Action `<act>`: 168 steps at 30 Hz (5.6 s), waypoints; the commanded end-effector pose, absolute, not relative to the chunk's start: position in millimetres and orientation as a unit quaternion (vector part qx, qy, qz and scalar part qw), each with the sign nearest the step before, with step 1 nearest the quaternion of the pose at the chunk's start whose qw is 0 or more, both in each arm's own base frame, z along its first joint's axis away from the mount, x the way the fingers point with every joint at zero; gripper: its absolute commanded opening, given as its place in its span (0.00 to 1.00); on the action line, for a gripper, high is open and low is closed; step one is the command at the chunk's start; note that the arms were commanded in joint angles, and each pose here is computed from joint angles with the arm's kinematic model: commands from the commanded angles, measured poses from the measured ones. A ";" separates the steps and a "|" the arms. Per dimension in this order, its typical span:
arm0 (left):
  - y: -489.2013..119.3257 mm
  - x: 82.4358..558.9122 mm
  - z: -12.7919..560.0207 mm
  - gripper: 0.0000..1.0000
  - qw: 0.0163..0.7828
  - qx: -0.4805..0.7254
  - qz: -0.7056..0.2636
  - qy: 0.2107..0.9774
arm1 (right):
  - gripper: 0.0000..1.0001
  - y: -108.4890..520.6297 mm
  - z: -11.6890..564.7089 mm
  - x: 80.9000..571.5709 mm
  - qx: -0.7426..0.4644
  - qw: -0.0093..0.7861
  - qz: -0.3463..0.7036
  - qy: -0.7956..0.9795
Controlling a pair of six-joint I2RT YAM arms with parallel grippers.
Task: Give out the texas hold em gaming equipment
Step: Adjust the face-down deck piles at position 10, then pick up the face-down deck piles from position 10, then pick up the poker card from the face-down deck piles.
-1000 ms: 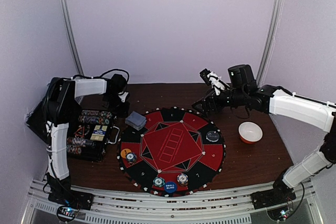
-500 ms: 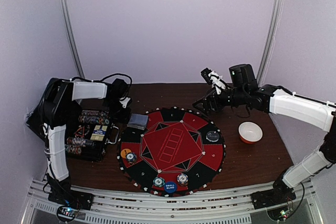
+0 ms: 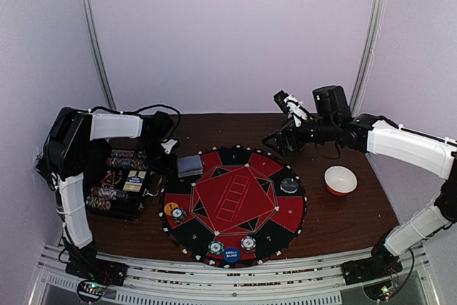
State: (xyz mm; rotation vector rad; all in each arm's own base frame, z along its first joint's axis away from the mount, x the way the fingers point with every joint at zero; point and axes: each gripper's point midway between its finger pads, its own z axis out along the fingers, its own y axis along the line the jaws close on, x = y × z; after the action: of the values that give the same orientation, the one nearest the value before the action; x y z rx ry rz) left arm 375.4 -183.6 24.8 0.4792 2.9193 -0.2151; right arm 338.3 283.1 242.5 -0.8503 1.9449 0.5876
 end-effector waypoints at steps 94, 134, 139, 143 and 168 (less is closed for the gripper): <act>-273.6 385.9 150.9 0.51 0.262 0.630 -0.027 0.731 | 1.00 255.8 310.4 381.8 -0.135 0.500 0.416 0.748; -327.2 330.4 227.6 0.49 0.309 0.665 -0.039 0.679 | 0.27 465.2 238.9 335.0 -0.196 0.185 0.684 0.678; -322.3 335.7 215.6 0.75 0.303 0.662 -0.019 0.685 | 0.00 464.6 240.2 327.8 -0.208 0.172 0.687 0.675; -320.0 334.1 199.1 0.89 0.286 0.669 -0.016 0.686 | 0.00 464.1 244.1 322.9 -0.217 0.169 0.688 0.672; -324.8 335.9 209.7 0.45 0.323 0.661 -0.022 0.677 | 0.40 439.3 221.9 340.6 -0.216 0.220 0.596 0.742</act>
State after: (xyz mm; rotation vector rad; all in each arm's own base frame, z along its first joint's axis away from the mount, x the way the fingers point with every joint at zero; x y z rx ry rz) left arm 326.1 -322.8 183.5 1.8192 1.8488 -0.0828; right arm 336.4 450.5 210.3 -0.5945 2.0575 1.7238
